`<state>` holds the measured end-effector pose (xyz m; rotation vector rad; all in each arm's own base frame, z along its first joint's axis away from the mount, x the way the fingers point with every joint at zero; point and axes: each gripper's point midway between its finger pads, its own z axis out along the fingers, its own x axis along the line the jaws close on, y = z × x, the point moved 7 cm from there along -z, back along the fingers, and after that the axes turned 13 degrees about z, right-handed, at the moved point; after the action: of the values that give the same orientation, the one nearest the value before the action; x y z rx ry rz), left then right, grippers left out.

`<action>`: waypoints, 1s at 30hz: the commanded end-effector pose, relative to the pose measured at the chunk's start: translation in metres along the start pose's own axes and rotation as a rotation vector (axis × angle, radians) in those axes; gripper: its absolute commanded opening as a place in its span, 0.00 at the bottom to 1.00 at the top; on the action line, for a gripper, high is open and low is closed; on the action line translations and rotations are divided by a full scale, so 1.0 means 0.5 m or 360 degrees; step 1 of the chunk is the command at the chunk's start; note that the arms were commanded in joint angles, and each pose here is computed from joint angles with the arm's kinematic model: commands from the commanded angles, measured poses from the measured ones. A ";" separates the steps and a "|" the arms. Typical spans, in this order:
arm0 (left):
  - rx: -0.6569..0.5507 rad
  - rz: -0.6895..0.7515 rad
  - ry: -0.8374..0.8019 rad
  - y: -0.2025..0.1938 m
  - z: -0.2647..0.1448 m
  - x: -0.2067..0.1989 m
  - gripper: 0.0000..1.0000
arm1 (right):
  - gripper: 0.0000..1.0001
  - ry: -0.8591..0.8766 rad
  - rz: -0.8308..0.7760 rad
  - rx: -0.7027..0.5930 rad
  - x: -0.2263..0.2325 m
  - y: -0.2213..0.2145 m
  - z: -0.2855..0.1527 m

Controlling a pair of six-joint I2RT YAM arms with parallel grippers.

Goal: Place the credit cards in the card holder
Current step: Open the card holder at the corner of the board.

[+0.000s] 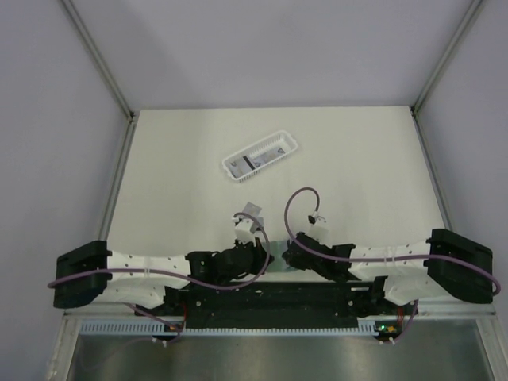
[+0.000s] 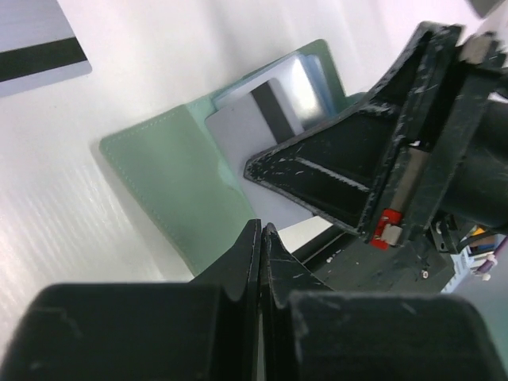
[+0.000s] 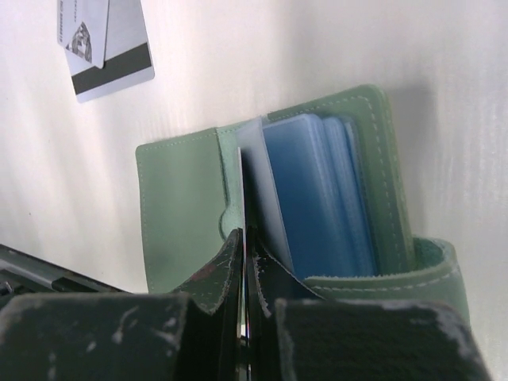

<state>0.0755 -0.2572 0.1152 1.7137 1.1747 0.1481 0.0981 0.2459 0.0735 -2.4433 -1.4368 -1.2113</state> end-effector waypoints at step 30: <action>0.0198 0.0013 -0.0018 -0.066 0.080 -0.020 0.00 | 0.00 0.0046 -0.0140 -0.0295 -0.075 0.114 -0.153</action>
<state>0.0707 -0.2810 0.0655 1.8456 1.2156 0.0826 0.0866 0.1693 0.1222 -2.4483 -1.4630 -1.4249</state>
